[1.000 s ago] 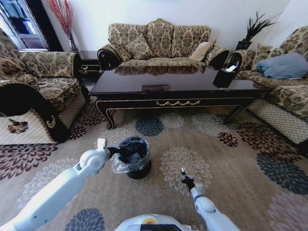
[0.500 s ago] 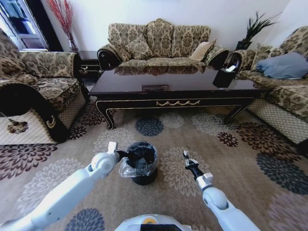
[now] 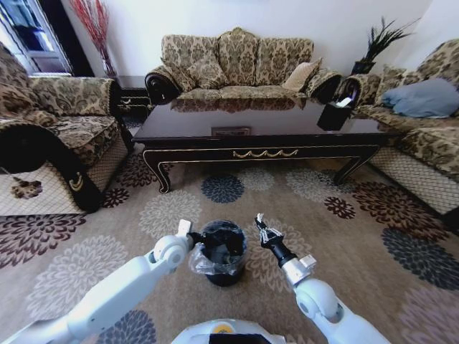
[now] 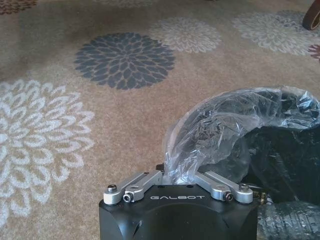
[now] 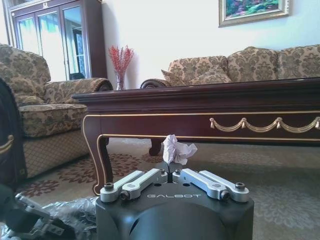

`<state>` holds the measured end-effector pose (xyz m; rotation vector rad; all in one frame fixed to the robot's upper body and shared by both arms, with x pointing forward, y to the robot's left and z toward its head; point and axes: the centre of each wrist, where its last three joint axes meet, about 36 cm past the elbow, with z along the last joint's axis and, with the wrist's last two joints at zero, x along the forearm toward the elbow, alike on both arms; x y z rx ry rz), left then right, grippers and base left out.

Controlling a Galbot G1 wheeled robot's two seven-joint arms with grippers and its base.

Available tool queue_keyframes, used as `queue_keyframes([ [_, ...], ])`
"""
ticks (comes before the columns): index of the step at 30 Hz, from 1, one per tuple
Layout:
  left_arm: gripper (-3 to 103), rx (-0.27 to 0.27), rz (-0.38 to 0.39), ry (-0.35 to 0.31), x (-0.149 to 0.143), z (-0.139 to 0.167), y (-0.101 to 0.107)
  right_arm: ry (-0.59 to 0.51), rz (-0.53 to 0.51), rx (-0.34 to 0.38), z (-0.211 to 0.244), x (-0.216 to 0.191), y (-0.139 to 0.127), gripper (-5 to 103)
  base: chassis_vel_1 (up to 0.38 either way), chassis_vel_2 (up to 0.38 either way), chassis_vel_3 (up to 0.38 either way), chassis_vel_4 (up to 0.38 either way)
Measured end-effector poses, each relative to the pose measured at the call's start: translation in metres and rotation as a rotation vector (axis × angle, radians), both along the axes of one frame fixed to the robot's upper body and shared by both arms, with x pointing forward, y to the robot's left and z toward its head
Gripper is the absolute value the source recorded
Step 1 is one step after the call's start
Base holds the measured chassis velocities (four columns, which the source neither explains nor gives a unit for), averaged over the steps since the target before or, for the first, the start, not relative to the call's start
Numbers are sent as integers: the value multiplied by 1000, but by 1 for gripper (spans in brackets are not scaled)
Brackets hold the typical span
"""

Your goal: Move to the front of the table and pick up the trash from the floor, then place it into the trash bin.

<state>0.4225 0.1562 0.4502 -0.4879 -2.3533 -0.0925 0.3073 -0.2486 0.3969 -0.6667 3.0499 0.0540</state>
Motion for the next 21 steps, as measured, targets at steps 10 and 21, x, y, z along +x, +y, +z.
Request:
queue_keyframes([
  [10, 3, 12, -37, -5, -2, 2, -9, 29, 51, -70, -21, -24, 4, 0, 0, 0, 0, 0],
  [21, 3, 23, -42, -4, -5, 4, -4, 29, 84, -62, -15, -35, 8, 19, 0, 0, 0, 0],
])
